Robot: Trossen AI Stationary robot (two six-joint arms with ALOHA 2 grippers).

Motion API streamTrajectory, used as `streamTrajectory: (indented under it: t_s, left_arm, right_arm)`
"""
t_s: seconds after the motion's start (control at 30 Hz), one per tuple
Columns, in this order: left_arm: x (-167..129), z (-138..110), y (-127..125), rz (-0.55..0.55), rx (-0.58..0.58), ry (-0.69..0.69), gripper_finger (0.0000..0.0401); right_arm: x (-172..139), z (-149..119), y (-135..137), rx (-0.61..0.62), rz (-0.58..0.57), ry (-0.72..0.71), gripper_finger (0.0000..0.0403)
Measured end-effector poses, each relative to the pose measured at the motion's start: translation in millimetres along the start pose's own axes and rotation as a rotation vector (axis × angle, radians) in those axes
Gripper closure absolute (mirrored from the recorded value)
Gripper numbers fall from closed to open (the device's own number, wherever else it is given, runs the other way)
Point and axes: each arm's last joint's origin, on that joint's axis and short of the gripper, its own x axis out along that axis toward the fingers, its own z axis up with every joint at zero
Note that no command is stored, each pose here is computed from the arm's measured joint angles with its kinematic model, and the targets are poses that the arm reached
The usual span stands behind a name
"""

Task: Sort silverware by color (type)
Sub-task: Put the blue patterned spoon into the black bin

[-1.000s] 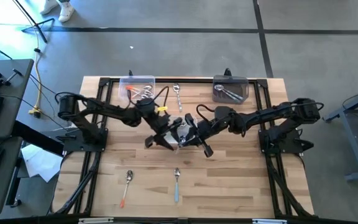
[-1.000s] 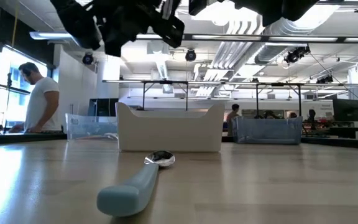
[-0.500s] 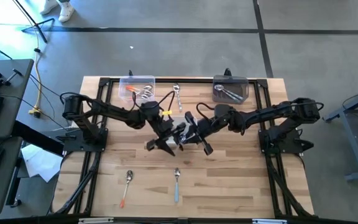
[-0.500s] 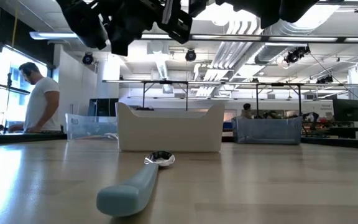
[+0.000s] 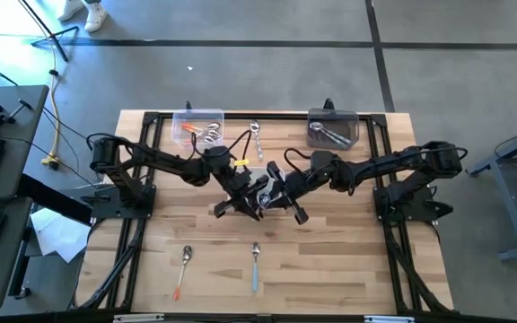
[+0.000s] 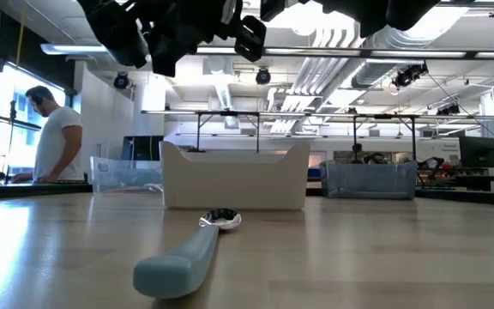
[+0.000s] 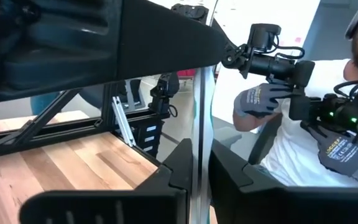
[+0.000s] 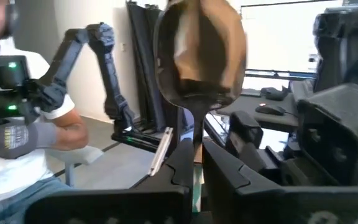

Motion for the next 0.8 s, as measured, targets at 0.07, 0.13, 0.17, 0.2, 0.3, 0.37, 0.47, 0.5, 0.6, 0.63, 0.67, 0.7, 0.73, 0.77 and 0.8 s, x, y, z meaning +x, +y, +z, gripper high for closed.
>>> streamTrajectory:
  t_s: [0.07, 0.13, 0.17, 0.2, 0.3, 0.37, 0.47, 0.5, 0.6, 0.63, 0.67, 0.7, 0.73, 0.77, 0.8]
  left_arm:
    - [-0.2, -0.2, 0.5, 0.017, -0.003, -0.002, 0.0379]
    - [-0.7, -0.3, 1.9, 0.054, -0.01, -0.008, 0.0386]
    - [-1.8, -0.1, 3.1, 0.072, -0.011, -0.012, 0.0387]
    - [-3.0, 0.0, 4.5, 0.09, -0.013, -0.015, 0.0387]
    - [-10.2, -0.7, 11.1, 0.154, -0.019, -0.012, 0.0387]
    - [-17.8, -0.7, 17.0, 0.2, -0.025, -0.013, 0.0387]
    - [-29.9, -0.4, 25.4, 0.266, -0.04, -0.014, 0.0387]
    - [-33.6, -0.2, 28.0, 0.292, -0.042, -0.016, 0.0387]
    - [-44.6, 1.2, 35.2, 0.381, -0.042, -0.027, 0.0387]
    - [-48.4, 1.2, 37.8, 0.425, -0.041, -0.027, 0.0387]
    - [-51.9, 0.6, 40.5, 0.479, -0.042, -0.026, 0.0387]
    - [-55.5, -0.3, 43.4, 0.543, -0.041, -0.022, 0.0387]
    - [-59.0, -1.8, 46.1, 0.609, -0.041, -0.013, 0.0387]
    - [-62.0, -3.4, 48.5, 0.679, -0.039, -0.003, 0.0387]
    - [-63.8, -4.7, 50.3, 0.744, -0.037, 0.006, 0.0387]
  right_arm:
    - [1.0, 1.9, -1.6, 0.022, -0.041, 0.005, 0.0372]
    - [0.4, 5.9, -2.9, 0.034, -0.079, 0.018, 0.0348]
    - [-0.2, 8.3, -3.6, 0.037, -0.111, 0.029, 0.0335]
    - [-1.1, 10.7, -4.2, 0.045, -0.147, 0.049, 0.0321]
    - [-7.1, 20.5, -4.1, 0.059, -0.257, 0.115, 0.0278]
    - [-13.6, 29.1, -2.1, 0.051, -0.338, 0.165, 0.0254]
    - [-27.2, 44.5, 2.0, 0.035, -0.479, 0.222, 0.0225]
    - [-32.1, 50.5, 4.4, 0.031, -0.522, 0.231, 0.0218]
    - [-47.7, 60.7, 12.3, 0.03, -0.663, 0.286, 0.0205]
    - [-52.9, 63.2, 15.5, 0.039, -0.708, 0.304, 0.0203]
    - [-58.0, 65.4, 18.8, 0.046, -0.759, 0.322, 0.0202]
    - [-62.1, 67.0, 22.0, 0.054, -0.813, 0.335, 0.0201]
    - [-65.3, 67.9, 24.8, 0.062, -0.865, 0.346, 0.0201]
    - [-67.6, 67.4, 27.2, 0.067, -0.913, 0.362, 0.0201]
    - [-68.3, 65.6, 29.2, 0.07, -0.954, 0.378, 0.0201]
